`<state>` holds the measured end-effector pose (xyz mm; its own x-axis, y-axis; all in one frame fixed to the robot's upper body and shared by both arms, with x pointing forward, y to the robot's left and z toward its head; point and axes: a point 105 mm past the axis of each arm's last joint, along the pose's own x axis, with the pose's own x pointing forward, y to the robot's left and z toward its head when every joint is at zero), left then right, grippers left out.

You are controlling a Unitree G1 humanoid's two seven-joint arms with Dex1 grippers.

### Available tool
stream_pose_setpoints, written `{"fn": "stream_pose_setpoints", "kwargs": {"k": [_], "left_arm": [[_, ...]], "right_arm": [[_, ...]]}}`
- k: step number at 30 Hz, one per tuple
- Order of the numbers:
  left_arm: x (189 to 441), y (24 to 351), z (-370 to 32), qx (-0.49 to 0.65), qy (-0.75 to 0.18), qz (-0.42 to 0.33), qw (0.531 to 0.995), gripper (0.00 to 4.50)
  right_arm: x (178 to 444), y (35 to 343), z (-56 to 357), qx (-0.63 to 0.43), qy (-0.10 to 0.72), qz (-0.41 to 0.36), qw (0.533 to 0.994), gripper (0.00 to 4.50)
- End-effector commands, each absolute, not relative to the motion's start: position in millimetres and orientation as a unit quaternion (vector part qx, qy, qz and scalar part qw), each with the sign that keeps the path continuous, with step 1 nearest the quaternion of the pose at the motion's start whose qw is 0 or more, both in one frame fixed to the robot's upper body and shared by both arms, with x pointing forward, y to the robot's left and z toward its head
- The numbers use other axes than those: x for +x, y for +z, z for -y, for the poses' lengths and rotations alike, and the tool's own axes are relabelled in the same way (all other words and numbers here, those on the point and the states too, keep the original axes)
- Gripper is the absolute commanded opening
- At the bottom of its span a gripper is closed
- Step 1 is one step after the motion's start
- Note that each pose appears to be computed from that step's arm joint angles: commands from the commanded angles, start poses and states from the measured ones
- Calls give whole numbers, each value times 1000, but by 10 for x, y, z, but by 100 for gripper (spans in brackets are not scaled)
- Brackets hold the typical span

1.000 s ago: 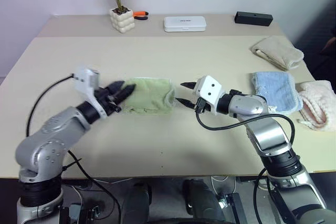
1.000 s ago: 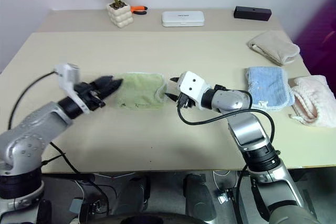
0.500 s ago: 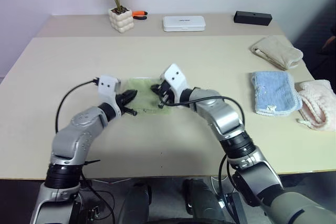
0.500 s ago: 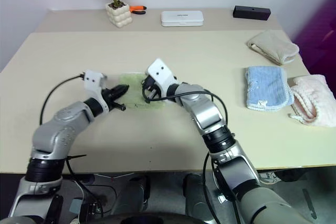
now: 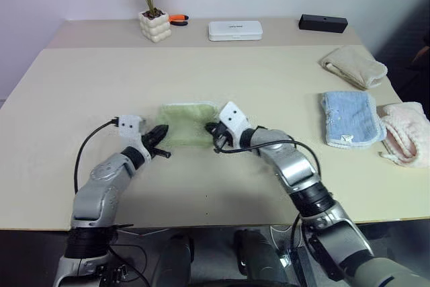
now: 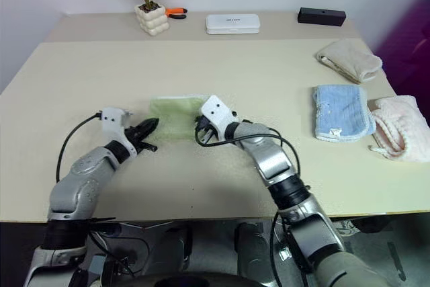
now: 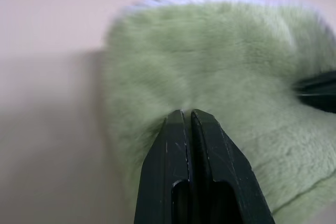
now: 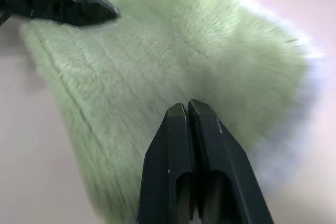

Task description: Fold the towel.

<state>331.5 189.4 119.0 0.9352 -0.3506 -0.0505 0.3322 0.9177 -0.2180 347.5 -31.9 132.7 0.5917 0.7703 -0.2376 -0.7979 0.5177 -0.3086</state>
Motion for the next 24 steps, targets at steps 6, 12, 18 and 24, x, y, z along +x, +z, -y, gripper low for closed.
{"fn": "stream_pose_setpoints", "kwargs": {"k": [6,12,18,24], "left_arm": [[3131,1341,-2178,-202,-147,-78,965,344],[3171,1176,-1834,-320,-172,-138,921,448],[3229,1035,-1323,-344,-222,-193,892,448],[3258,1081,-1068,-360,-248,-194,878,273]], "right_arm": [[2943,1677,378,-277,556,47,782,427],[2883,1656,334,-319,561,75,760,450],[2907,1677,318,-315,556,83,764,450],[2925,1657,349,-327,542,81,770,450]]}}
